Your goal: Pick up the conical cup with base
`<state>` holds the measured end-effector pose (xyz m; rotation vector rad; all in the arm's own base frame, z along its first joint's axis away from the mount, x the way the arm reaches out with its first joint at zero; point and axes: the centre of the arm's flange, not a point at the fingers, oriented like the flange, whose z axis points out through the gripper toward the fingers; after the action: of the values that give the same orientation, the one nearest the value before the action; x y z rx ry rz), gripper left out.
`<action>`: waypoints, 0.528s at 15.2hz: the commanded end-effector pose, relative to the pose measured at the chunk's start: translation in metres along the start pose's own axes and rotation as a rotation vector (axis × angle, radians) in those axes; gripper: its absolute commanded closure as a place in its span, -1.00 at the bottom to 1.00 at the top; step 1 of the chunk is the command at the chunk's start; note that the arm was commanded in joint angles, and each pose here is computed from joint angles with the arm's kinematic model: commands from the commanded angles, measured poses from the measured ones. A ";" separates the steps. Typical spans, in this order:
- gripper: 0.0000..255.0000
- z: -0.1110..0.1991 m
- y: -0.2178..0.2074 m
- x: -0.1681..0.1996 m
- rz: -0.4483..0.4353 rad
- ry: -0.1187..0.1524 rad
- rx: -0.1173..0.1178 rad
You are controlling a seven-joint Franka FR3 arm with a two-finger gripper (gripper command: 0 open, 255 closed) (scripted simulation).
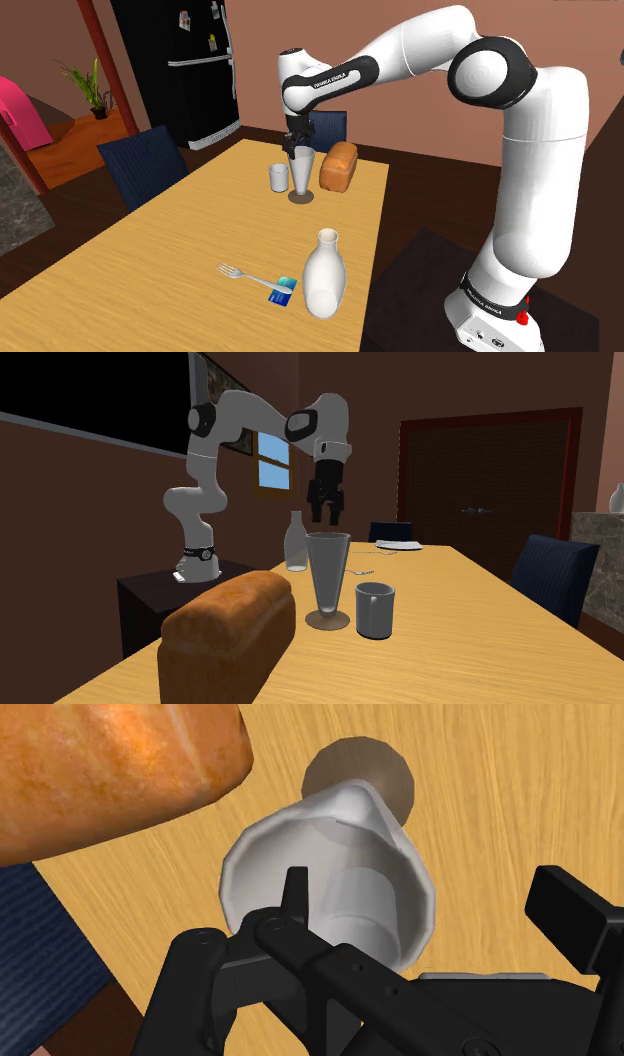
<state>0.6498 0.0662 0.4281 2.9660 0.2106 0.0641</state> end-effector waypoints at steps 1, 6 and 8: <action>-1.00 0.011 -0.006 0.025 -0.005 0.004 -0.005; -1.00 0.034 -0.011 0.029 -0.007 0.005 -0.006; -1.00 0.045 -0.013 0.028 -0.007 0.005 -0.006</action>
<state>0.6789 0.0748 0.3875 2.9592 0.2206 0.0708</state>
